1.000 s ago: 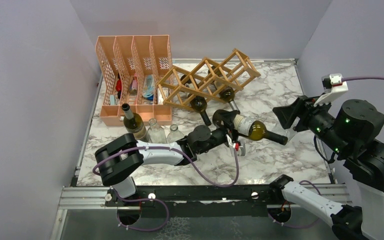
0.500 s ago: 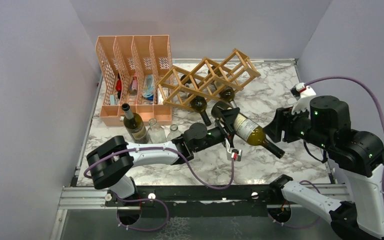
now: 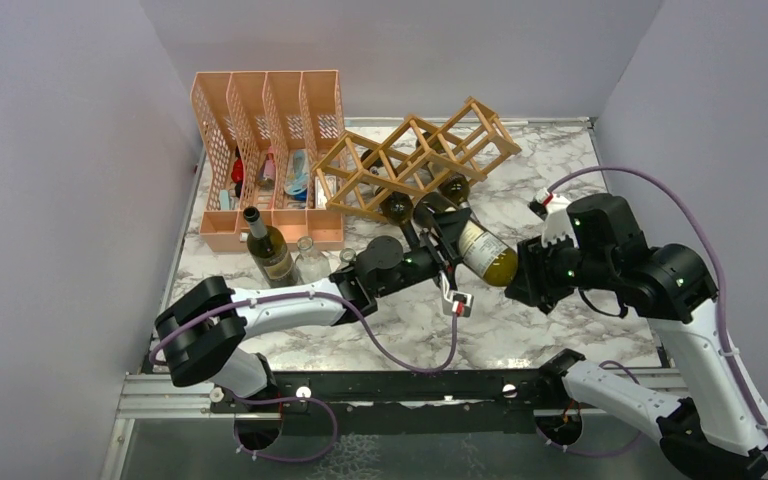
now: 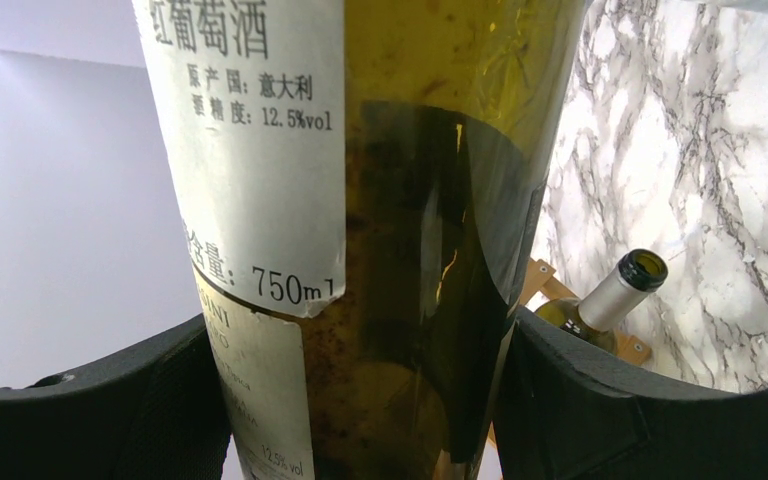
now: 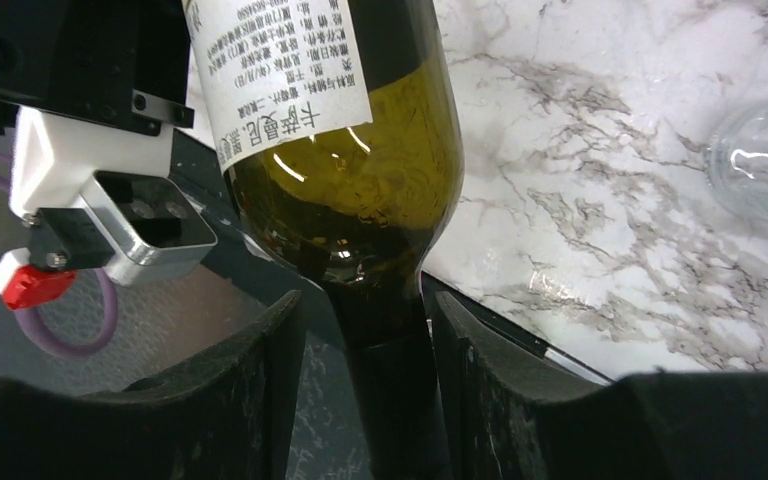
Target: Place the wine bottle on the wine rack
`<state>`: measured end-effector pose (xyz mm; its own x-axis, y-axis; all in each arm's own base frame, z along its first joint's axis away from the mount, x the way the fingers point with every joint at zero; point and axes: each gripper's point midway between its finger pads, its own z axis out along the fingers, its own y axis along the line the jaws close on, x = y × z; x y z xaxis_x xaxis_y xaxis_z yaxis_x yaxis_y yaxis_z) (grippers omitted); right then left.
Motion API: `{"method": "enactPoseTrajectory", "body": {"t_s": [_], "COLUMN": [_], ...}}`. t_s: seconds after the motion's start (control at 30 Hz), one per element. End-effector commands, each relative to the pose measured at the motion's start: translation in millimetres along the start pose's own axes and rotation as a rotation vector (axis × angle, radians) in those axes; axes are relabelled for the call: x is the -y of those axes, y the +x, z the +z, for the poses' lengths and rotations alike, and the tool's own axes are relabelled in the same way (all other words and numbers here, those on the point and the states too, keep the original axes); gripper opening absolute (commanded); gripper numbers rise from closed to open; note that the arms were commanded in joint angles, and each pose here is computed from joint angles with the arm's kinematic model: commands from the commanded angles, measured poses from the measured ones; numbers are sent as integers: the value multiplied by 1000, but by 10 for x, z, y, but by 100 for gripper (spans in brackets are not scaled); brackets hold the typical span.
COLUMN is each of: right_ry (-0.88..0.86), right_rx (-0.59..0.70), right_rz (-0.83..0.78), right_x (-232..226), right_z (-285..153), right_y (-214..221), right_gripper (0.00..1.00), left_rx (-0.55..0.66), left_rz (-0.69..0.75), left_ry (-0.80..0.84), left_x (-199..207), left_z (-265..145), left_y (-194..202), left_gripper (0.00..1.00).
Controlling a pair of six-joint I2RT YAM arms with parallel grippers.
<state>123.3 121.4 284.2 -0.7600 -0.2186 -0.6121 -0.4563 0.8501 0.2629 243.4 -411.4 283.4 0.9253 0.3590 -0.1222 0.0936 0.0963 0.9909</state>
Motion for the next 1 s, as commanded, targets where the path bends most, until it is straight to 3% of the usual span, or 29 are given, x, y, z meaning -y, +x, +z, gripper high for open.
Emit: {"method": "enactPoseTrajectory", "body": {"t_s": [0.0, 0.47, 0.83, 0.97], "right_ry": [-80, -129, -156, -159], "right_rx": [-13, -32, -31, -32], "right_rz": [-34, -61, -74, -78], "right_x": [-106, -144, -175, -176], "right_z": [106, 360, 405, 418], "right_y": [28, 19, 30, 33], "right_gripper": [51, 48, 44, 35], "left_rx": [51, 88, 88, 95], "left_rz": [54, 116, 50, 46], "left_ry": [-184, -170, -223, -226], "left_x": [-702, -844, -1130, -1164], "left_z": [-126, -91, -116, -107], "left_y": [-93, -134, -70, -74], "left_gripper": [0, 0, 0, 0]}}
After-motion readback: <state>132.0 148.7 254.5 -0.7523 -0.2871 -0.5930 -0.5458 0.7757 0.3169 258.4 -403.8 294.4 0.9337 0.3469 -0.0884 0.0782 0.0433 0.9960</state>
